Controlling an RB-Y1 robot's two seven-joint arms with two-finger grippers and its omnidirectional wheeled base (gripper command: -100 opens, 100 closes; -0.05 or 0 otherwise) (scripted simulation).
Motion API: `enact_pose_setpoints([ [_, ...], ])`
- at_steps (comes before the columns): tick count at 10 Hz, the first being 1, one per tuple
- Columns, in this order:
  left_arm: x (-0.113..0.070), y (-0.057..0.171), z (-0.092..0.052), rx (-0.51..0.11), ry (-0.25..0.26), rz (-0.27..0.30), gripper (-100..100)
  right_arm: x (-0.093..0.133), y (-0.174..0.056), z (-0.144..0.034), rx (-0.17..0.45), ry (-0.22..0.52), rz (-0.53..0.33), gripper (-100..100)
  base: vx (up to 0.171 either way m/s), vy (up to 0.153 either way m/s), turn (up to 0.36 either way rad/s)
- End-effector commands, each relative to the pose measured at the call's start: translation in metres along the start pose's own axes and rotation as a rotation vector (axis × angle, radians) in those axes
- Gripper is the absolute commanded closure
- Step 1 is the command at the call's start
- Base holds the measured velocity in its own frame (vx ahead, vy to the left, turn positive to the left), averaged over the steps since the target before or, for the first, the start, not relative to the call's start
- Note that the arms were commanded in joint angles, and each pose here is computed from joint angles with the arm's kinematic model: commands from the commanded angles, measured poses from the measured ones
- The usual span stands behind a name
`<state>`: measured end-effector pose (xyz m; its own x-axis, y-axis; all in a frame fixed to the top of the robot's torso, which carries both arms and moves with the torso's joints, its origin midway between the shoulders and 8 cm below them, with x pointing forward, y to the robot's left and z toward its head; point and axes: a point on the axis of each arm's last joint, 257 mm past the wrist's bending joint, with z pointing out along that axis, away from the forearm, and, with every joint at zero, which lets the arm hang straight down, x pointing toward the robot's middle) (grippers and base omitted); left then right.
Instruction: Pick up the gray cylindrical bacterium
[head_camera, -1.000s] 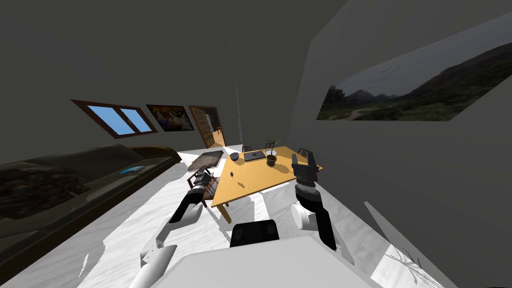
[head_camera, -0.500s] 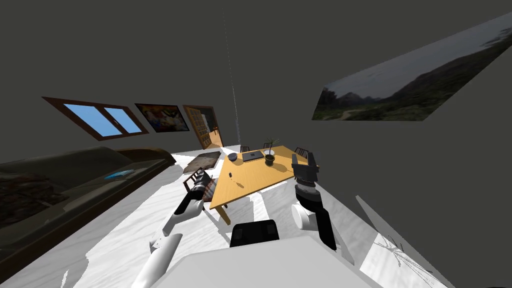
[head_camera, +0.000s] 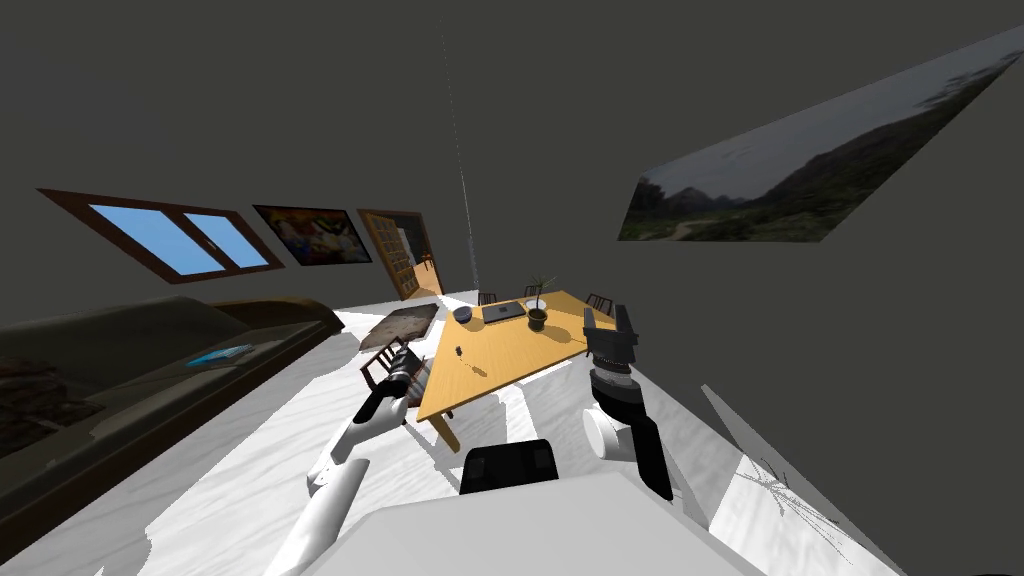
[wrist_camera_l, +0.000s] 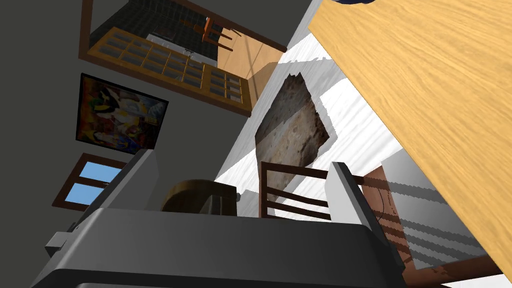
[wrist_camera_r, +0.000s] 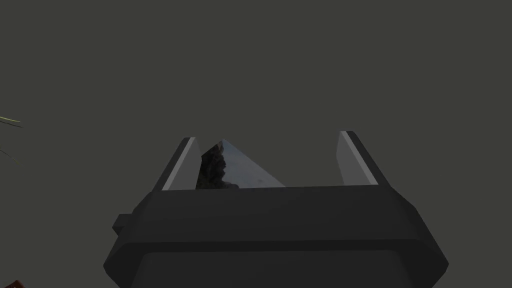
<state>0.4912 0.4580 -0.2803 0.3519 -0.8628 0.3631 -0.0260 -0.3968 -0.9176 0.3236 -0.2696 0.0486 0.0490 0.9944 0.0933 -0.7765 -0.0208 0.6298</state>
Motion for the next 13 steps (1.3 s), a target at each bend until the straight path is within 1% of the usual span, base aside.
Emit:
enact_pose_setpoints([
  [1, -0.011, 0.014, 0.006, -0.040, -0.036, -0.032, -100, 0.000, 0.000, 0.000, 0.000, 0.000, 0.000, 0, 0.000, 0.005, -0.087],
  [2, -0.016, 0.021, 0.010, -0.062, -0.057, -0.059, -100, 0.000, 0.000, 0.000, 0.000, 0.000, 0.000, 0, 0.003, 0.008, -0.124],
  [3, -0.020, 0.027, 0.010, -0.074, -0.066, -0.060, -100, 0.000, 0.000, 0.000, 0.000, 0.000, 0.000, 0, 0.004, 0.008, -0.036],
  [4, -0.023, 0.034, 0.014, -0.096, -0.085, -0.087, -100, 0.000, 0.000, 0.000, 0.000, 0.000, 0.000, 0, 0.003, 0.004, -0.078],
  [5, -0.026, 0.039, 0.013, -0.106, -0.092, -0.087, -100, 0.000, 0.000, 0.000, 0.000, 0.000, 0.000, 0, 0.003, 0.003, -0.047],
  [8, -0.039, 0.078, 0.018, -0.203, -0.160, -0.165, -100, 0.000, 0.000, 0.000, 0.000, 0.000, 0.000, 0, 0.010, 0.000, -0.118],
  [11, -0.043, 0.115, 0.017, -0.294, -0.210, -0.232, -100, 0.000, 0.000, 0.000, 0.000, 0.000, 0.000, 0, 0.020, -0.006, -0.115],
  [12, -0.043, 0.115, 0.017, -0.294, -0.210, -0.232, -100, 0.000, 0.000, 0.000, 0.000, 0.000, 0.000, 0, 0.014, -0.003, -0.036],
  [13, -0.042, 0.126, 0.016, -0.321, -0.223, -0.251, -100, 0.000, 0.000, 0.000, 0.000, 0.000, 0.000, 0, 0.014, -0.005, -0.051],
])
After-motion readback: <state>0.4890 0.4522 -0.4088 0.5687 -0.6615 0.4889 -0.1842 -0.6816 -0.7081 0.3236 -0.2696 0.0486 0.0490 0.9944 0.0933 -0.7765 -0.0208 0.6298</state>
